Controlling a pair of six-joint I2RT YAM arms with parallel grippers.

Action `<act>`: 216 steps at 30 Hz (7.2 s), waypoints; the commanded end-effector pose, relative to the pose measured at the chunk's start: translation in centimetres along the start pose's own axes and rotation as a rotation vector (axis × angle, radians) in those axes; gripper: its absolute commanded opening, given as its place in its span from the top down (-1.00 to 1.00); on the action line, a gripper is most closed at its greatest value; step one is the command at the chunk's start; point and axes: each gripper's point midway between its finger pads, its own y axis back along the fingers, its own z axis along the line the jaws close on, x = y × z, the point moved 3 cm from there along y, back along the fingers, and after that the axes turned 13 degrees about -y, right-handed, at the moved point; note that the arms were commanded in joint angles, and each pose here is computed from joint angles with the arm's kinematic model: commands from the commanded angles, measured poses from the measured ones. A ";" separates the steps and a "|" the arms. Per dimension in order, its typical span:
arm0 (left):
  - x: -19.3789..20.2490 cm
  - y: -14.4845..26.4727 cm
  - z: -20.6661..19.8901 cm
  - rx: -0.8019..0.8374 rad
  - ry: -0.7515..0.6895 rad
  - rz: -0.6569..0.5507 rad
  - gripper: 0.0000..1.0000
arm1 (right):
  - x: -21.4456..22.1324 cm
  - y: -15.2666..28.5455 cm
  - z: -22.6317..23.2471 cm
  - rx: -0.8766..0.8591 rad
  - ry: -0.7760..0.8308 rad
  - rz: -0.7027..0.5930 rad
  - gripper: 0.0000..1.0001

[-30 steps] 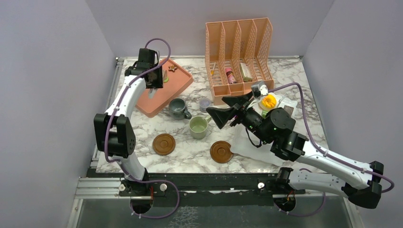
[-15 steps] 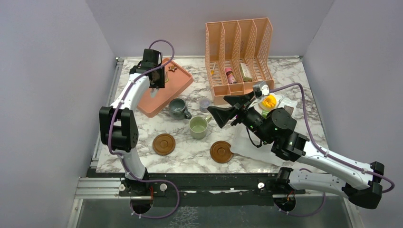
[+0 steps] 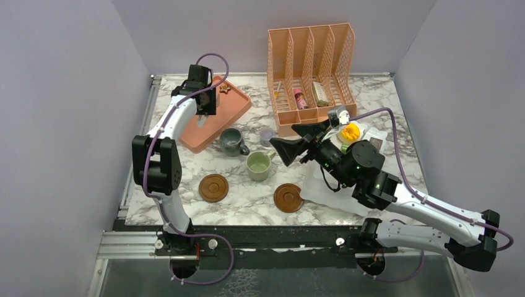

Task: Serve the afternoon tea
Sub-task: Pick up the desert from the tray, then place the desert on the desert table, then move the tray with dessert.

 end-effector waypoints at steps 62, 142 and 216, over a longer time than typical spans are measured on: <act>2.9 15.5 -13.1 0.419 -0.112 -0.226 0.32 | -7.4 3.2 0.8 0.061 0.034 -0.167 -0.96; 16.9 22.3 -42.7 0.860 -0.459 -0.138 0.22 | -11.7 6.1 0.7 0.088 0.059 -0.301 -0.97; -3.6 12.1 -7.9 0.014 -0.146 -0.191 0.17 | -9.2 5.2 1.1 0.030 0.035 -0.222 -0.97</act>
